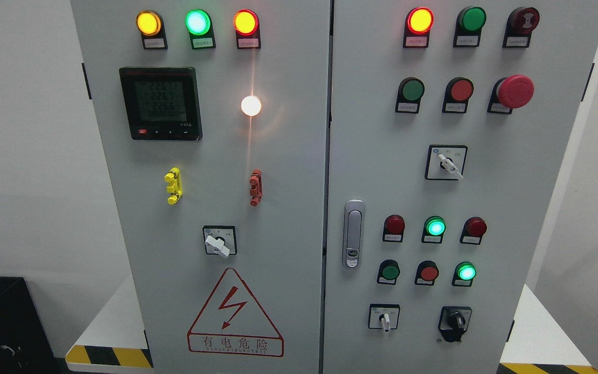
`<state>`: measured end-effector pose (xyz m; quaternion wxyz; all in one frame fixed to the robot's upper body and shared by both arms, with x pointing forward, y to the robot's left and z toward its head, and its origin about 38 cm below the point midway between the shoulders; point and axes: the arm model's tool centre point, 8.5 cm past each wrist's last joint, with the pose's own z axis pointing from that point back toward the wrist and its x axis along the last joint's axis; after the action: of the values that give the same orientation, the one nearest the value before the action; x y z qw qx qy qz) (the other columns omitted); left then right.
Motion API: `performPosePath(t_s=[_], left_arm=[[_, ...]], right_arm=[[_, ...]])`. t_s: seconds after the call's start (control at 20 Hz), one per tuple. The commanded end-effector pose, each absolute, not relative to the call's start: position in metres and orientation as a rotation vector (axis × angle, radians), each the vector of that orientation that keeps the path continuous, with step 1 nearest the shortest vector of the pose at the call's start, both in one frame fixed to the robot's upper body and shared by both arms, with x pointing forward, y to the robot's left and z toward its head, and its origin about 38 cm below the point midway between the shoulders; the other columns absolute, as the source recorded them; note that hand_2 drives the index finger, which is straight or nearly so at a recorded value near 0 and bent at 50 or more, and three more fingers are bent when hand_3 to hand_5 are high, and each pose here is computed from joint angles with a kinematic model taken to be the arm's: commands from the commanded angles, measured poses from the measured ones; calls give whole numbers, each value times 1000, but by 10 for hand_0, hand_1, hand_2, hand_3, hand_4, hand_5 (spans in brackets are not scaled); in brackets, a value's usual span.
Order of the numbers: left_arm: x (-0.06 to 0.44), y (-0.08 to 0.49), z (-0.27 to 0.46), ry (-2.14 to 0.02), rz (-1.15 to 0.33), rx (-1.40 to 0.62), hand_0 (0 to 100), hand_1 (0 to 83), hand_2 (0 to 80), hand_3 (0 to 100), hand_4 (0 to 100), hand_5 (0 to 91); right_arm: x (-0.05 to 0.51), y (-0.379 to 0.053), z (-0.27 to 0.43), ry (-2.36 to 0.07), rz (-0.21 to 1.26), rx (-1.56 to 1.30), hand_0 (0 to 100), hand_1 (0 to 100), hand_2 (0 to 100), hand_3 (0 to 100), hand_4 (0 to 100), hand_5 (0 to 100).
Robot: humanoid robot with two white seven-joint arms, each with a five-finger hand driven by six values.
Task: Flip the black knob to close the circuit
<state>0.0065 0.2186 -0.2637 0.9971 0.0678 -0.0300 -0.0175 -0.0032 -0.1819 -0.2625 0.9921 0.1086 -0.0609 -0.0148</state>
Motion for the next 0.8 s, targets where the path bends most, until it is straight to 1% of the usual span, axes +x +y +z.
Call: performPosePath(t_s=[0.0, 0.4, 0.75], left_arm=[[2, 217, -264, -66, -32, 131, 120, 556, 0, 0, 0, 0], [2, 217, -264, -66, -32, 131, 120, 556, 0, 0, 0, 0], [2, 217, -264, -66, -32, 131, 120, 556, 0, 0, 0, 0]], right_arm=[[-12, -181, -263, -92, 22, 205, 0, 80, 0, 0, 0, 0], [-11, -181, -263, -96, 24, 203, 0, 82, 0, 0, 0, 0], [1, -181, -262, -169, 32, 210, 0, 79, 0, 0, 0, 0]])
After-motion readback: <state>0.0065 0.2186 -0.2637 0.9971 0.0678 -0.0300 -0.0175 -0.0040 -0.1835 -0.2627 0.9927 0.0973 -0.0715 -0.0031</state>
